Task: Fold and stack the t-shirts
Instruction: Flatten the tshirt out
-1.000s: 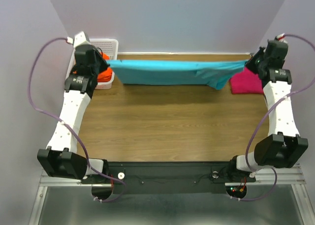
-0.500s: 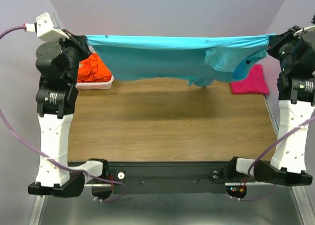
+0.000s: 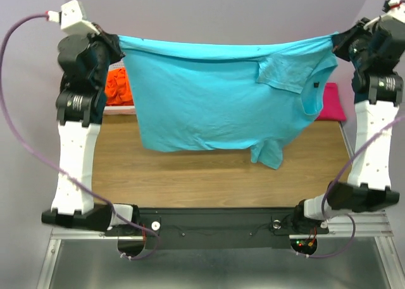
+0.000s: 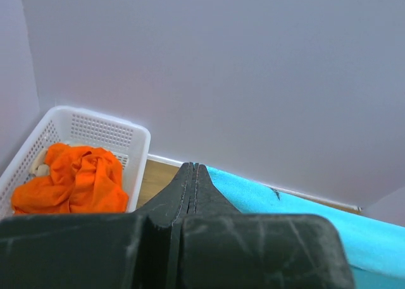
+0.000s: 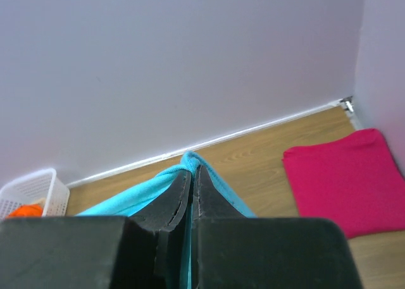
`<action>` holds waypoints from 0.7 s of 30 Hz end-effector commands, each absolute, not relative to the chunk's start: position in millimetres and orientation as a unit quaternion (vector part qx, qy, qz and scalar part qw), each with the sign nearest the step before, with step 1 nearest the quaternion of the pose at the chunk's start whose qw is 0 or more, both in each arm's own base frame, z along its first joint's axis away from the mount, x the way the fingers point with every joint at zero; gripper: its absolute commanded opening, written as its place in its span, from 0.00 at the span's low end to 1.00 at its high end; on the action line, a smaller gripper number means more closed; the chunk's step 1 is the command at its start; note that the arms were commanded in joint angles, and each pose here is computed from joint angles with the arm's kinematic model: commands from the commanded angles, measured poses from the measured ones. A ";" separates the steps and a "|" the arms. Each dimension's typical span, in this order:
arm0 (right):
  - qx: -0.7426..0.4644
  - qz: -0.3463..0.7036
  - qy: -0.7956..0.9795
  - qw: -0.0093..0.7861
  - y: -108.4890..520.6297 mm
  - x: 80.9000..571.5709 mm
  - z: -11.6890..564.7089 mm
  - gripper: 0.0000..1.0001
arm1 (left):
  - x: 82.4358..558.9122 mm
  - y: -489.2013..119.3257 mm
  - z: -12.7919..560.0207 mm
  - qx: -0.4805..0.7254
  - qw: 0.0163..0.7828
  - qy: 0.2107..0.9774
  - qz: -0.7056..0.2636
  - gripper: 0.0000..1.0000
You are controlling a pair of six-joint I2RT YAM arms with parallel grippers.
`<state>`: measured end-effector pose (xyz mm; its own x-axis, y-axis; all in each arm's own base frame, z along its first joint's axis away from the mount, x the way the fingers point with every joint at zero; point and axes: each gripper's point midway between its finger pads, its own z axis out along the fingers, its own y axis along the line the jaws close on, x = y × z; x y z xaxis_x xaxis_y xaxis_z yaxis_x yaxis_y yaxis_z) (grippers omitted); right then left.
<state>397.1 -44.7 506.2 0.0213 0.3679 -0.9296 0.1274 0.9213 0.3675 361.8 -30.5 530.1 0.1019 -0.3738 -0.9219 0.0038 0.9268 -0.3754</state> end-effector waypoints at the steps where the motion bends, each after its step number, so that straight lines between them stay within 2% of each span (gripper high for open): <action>1: 0.149 0.116 0.681 0.707 -36.5 421.4 525.1 0.01 | 398.8 -36.8 538.9 -0.124 0.737 0.650 -0.137 0.00; 6: 0.141 0.136 0.675 0.712 -34.8 453.0 533.9 0.00 | 438.8 -52.4 543.5 -0.115 0.731 0.651 -0.170 0.00; 9: 0.139 0.147 0.660 0.724 -34.1 462.8 548.6 0.01 | 444.0 -63.9 558.4 -0.103 0.734 0.640 -0.202 0.00; 15: 0.123 0.144 0.629 0.754 -32.3 450.2 580.5 0.01 | 426.2 -68.9 590.3 -0.084 0.763 0.600 -0.225 0.00; 16: 0.120 0.137 0.629 0.756 -33.2 447.7 580.1 0.01 | 430.0 -71.5 574.1 -0.082 0.753 0.612 -0.227 0.00; 18: 0.124 0.126 0.641 0.747 -35.5 442.8 566.0 0.01 | 417.3 -70.8 574.2 -0.082 0.758 0.604 -0.232 0.00; 20: 0.130 0.119 0.654 0.735 -37.5 441.8 547.3 0.01 | 421.7 -69.5 538.6 -0.090 0.739 0.629 -0.225 0.00; 21: 0.138 0.114 0.677 0.714 -39.7 446.9 517.4 0.01 | 411.5 -68.2 535.5 -0.091 0.739 0.629 -0.223 0.00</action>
